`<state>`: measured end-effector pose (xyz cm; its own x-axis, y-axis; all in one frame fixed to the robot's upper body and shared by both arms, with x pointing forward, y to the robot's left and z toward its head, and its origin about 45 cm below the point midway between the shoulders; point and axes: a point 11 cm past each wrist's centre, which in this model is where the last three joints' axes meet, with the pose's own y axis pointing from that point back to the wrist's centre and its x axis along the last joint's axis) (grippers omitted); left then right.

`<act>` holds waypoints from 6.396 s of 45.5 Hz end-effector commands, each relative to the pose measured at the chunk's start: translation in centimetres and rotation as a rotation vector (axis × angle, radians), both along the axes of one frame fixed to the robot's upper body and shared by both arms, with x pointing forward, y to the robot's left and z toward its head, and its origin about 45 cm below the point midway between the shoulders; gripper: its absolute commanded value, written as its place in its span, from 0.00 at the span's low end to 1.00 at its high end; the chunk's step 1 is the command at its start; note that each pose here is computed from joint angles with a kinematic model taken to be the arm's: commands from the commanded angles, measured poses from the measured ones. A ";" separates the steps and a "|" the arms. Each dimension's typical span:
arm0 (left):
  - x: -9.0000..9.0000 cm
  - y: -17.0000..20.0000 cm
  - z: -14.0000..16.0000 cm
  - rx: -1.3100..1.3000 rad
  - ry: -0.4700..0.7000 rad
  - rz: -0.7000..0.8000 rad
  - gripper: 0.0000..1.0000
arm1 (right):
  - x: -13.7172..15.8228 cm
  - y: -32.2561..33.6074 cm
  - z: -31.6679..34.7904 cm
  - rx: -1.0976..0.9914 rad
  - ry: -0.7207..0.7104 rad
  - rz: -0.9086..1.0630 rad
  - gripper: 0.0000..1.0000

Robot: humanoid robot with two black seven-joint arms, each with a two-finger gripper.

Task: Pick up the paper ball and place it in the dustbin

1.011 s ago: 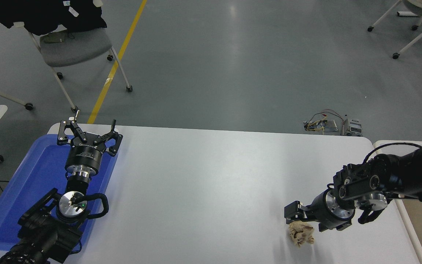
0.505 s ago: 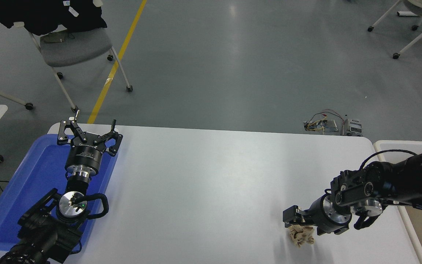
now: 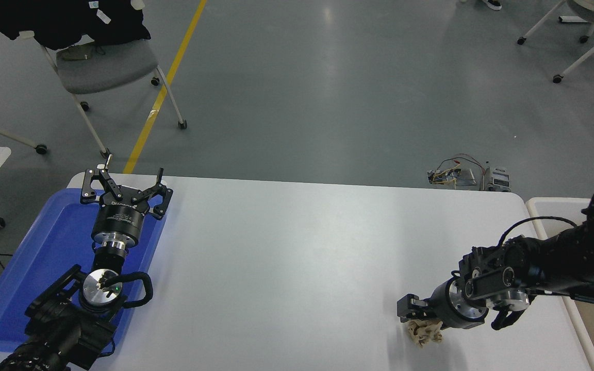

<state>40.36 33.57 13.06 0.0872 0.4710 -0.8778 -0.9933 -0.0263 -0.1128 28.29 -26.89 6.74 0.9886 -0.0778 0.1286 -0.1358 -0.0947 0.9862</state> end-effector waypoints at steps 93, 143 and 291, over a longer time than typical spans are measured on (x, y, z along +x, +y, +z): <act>0.0 0.0 0.0 0.000 0.000 0.000 1.00 | 8.1 -6.2 29.9 -0.160 -0.190 0.049 0.00; 0.0 0.0 0.0 0.000 0.000 0.000 1.00 | 3.8 -38.9 15.7 -0.548 -0.611 -0.569 0.00; -0.1 0.0 -0.1 0.000 0.001 0.001 1.00 | 18.7 -20.8 24.6 1.207 -1.344 -1.267 1.00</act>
